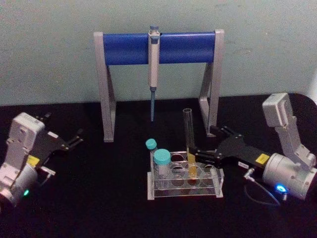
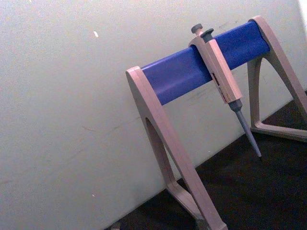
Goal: Pick up the test tube from the test tube rack, shake it, then place it back into the test tube rack.
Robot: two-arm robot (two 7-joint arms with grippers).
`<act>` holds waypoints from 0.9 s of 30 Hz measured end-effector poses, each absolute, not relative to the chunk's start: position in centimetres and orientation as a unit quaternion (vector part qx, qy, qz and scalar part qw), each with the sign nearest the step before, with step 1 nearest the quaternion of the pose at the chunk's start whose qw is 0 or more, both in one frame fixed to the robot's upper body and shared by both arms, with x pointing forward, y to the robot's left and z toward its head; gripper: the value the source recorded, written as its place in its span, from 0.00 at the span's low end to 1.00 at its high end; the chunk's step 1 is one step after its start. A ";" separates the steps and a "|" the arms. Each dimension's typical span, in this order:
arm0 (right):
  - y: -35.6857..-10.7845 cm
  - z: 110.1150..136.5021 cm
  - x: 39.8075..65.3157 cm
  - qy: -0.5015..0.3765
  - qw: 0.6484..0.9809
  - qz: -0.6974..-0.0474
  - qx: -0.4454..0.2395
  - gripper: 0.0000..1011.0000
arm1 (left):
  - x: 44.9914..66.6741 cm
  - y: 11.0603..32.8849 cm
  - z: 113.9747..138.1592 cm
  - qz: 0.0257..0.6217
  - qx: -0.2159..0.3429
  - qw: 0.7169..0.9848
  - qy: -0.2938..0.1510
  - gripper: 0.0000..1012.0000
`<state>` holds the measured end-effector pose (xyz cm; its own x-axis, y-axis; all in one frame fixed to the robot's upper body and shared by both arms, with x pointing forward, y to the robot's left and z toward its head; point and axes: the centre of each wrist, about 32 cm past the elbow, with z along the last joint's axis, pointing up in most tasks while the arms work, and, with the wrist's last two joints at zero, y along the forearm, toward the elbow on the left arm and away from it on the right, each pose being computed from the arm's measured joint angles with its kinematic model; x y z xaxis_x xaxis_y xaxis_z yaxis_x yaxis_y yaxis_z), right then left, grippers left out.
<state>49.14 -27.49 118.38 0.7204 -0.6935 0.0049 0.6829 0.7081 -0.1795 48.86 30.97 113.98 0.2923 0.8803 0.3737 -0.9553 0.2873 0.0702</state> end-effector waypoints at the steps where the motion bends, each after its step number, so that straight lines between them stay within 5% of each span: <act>1: -27.4 118.4 49.3 0.034 0.924 -0.371 -0.085 0.99 | 48.9 31.0 114.0 0.580 0.141 0.791 -0.132 1.00; 27: -25.2 118.3 53.2 0.057 0.929 -0.354 -0.094 0.99 | 48.9 31.0 114.0 0.580 0.141 0.791 -0.132 1.00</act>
<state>53.20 -25.17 118.31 0.7428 -0.6684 -0.0386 0.6470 0.7315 -0.2151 48.86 30.96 113.98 0.2923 0.8803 0.3736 -0.9553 0.2873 0.0703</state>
